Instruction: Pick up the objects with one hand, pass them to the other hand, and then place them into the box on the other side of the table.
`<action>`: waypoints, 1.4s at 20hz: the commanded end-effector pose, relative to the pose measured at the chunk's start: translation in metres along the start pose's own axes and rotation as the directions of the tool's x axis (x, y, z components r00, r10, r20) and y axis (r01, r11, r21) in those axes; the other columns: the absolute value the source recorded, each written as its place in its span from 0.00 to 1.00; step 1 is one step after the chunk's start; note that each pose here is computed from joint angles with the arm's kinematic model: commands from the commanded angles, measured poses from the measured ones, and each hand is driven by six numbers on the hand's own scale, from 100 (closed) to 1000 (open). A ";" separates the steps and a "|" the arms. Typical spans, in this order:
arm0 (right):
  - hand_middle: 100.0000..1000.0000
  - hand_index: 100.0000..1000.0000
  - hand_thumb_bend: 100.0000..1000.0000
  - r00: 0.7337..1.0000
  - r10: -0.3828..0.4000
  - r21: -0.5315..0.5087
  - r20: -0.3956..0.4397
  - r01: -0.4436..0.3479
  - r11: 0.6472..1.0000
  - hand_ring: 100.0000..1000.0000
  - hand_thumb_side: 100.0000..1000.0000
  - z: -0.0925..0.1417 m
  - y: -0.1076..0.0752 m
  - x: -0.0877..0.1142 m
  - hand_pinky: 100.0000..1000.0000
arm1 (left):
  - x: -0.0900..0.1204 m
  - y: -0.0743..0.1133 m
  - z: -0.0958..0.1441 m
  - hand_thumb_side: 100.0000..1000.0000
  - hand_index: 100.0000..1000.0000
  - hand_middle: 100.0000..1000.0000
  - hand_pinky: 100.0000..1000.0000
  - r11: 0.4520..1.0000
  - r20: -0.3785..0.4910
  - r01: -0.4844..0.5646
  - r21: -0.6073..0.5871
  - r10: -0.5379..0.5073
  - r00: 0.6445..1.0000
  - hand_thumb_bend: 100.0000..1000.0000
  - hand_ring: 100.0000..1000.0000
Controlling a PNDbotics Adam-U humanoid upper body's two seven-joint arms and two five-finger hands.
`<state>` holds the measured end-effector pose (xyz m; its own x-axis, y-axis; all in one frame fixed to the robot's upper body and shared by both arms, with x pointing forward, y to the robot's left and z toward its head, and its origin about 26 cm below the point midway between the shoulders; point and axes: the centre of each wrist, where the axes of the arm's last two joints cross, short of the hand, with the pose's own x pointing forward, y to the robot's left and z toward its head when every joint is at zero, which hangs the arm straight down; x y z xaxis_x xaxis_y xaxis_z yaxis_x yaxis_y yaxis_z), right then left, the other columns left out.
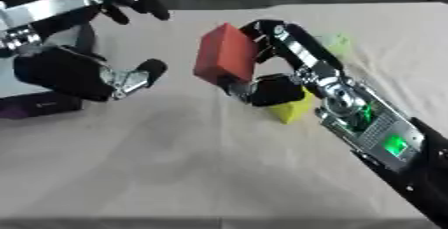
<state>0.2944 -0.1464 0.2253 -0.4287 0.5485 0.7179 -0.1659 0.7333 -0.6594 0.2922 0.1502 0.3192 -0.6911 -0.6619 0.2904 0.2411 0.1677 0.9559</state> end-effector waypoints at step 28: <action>0.40 0.44 0.05 0.983 0.023 0.243 0.180 -0.067 0.968 0.53 0.00 0.001 0.019 0.020 0.61 | 0.019 -0.015 -0.012 0.31 0.87 0.81 0.84 0.990 -0.133 0.122 -0.075 -0.132 0.982 0.52 0.91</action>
<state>0.2855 -0.1239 0.2175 -0.5465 0.4972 0.6739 -0.3626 0.5849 -0.7256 0.2870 0.1264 0.3034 -0.6269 -0.7613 0.1655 0.2164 0.0339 0.9757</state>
